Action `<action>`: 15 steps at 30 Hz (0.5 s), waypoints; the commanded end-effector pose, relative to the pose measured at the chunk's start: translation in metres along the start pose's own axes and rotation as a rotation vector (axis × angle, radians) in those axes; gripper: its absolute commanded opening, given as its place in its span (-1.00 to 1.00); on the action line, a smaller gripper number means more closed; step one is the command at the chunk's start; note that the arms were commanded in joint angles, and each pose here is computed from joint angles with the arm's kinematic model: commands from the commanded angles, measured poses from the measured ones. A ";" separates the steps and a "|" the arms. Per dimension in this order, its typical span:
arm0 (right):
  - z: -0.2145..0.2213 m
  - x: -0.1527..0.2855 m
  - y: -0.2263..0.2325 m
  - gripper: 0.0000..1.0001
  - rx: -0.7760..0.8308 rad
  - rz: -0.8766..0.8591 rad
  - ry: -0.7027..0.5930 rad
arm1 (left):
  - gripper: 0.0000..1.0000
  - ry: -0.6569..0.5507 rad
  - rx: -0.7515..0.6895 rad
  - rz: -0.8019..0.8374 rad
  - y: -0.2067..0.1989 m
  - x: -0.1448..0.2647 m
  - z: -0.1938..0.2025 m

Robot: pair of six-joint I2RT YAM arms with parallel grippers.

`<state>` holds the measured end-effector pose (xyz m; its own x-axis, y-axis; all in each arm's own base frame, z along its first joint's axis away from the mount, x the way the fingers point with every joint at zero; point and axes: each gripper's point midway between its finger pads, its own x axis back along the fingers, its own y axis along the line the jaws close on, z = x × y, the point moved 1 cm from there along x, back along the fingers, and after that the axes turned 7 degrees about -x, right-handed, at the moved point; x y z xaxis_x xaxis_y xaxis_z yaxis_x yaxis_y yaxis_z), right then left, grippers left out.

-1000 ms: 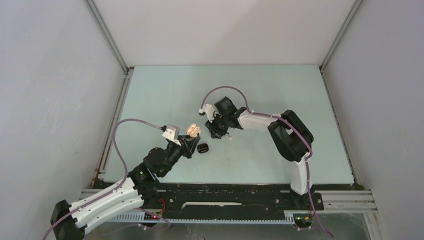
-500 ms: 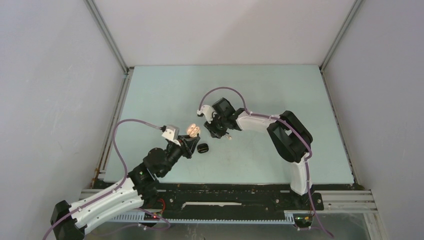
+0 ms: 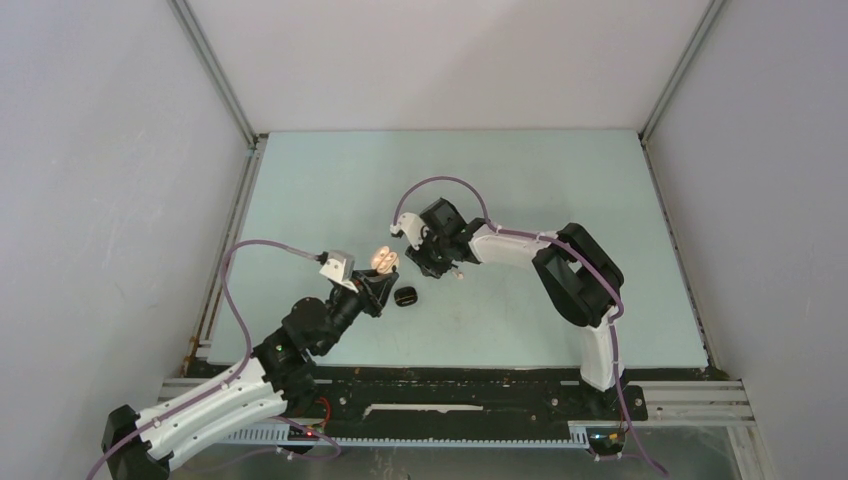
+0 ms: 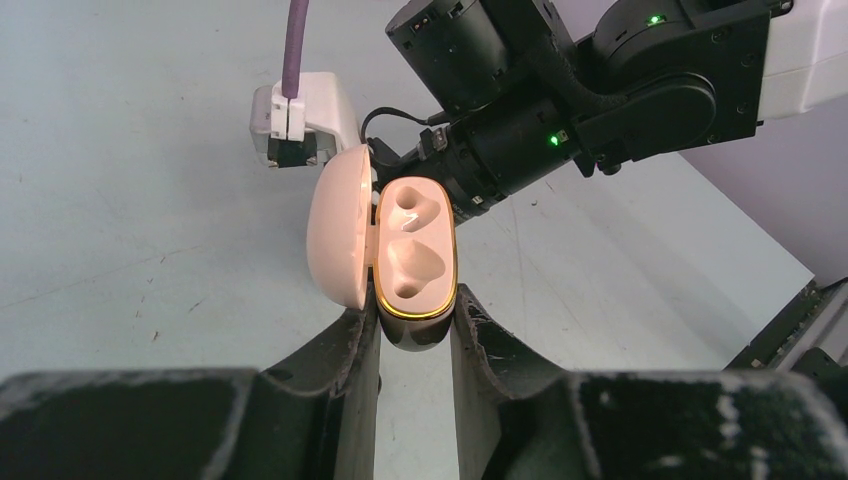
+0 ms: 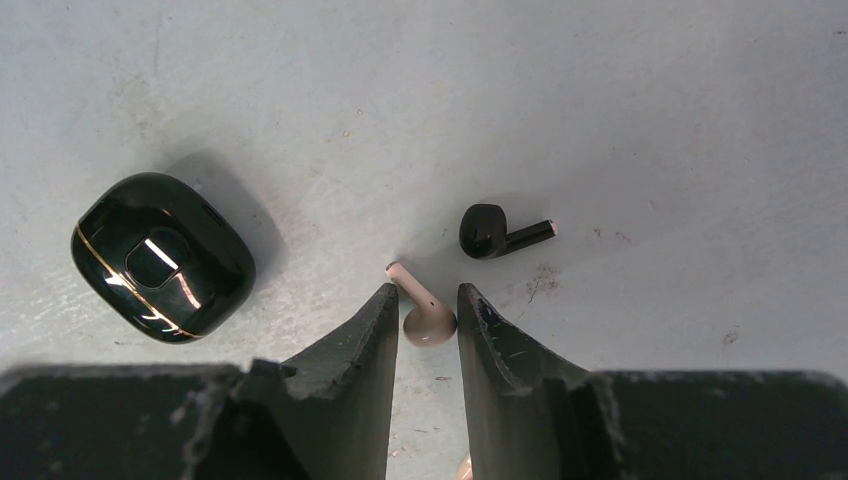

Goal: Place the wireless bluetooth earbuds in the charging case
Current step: Pick up the right earbud from the center of the board.

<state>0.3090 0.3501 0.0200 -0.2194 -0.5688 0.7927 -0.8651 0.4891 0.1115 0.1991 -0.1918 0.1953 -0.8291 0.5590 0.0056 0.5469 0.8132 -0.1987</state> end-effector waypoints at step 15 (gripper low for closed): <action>0.028 -0.001 -0.001 -0.43 -0.002 0.030 0.102 | -0.95 -0.021 0.001 -0.016 0.002 0.000 -0.004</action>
<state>0.3101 0.3494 0.0197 -0.2301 -0.5605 0.7956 -0.8647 0.4928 0.0971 0.1989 -0.1913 0.1936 -0.8293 0.5586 0.0125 0.5459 0.8148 -0.1954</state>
